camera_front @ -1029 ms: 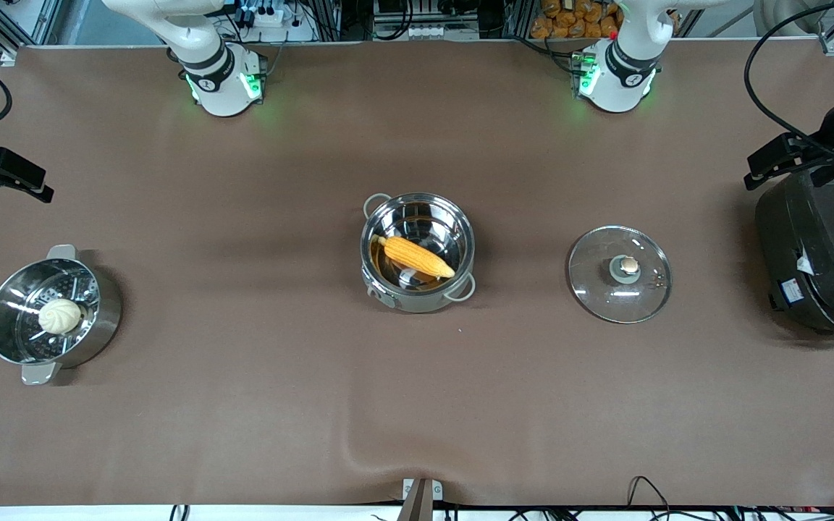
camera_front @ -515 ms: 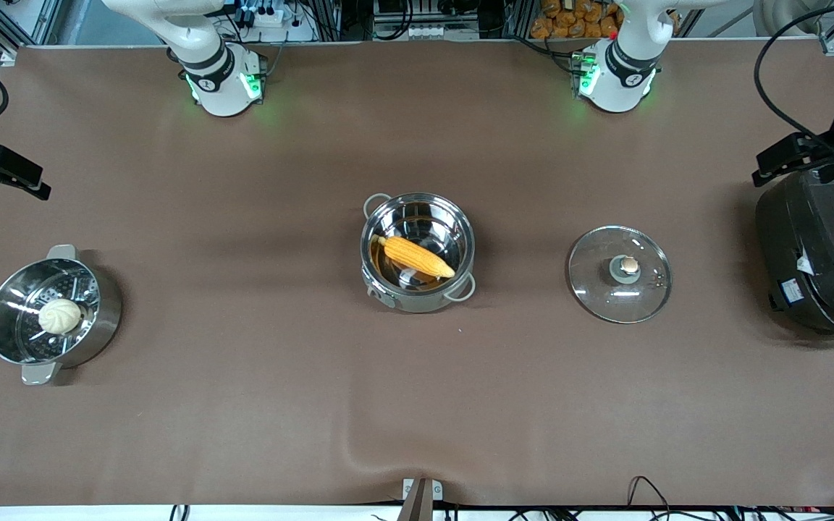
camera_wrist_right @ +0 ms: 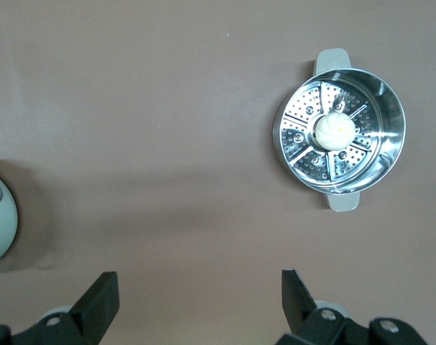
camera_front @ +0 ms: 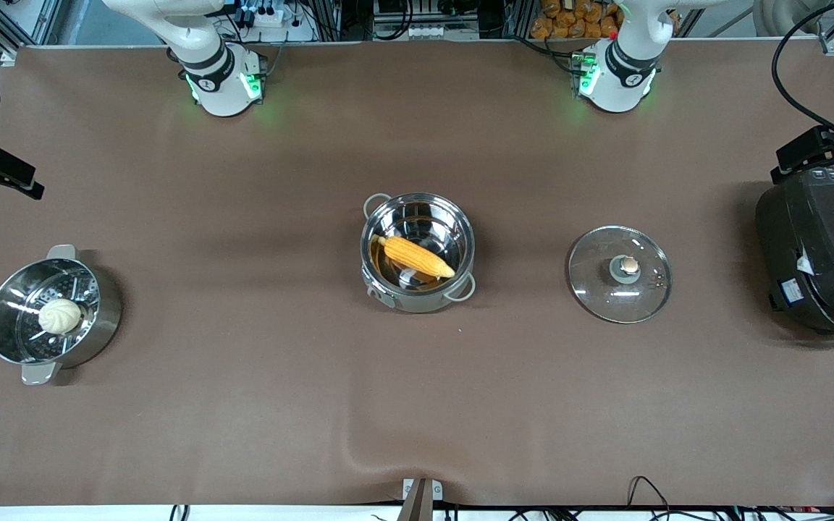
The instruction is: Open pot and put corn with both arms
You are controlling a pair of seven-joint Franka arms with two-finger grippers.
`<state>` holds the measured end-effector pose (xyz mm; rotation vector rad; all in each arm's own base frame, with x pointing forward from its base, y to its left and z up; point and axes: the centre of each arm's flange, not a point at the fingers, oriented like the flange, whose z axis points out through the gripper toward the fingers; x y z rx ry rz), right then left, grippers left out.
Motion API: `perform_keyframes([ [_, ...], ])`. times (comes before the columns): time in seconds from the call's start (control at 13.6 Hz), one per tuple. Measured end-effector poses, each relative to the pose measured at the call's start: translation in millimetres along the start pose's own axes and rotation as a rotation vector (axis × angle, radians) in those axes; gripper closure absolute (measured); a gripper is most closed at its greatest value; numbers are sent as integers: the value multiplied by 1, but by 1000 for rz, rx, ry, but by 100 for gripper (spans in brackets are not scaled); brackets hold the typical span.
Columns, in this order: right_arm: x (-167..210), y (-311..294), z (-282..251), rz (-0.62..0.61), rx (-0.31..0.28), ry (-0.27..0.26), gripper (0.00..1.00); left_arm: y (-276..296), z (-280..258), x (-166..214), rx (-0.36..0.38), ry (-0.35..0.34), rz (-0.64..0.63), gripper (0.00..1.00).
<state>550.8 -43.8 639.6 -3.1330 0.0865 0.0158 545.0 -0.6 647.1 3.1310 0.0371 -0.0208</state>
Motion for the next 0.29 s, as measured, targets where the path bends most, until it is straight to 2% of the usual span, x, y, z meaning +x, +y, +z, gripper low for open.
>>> perform_keyframes([
  [0.29,0,0,0,0,1,0,0,0,8,5,1,-16,0,0],
])
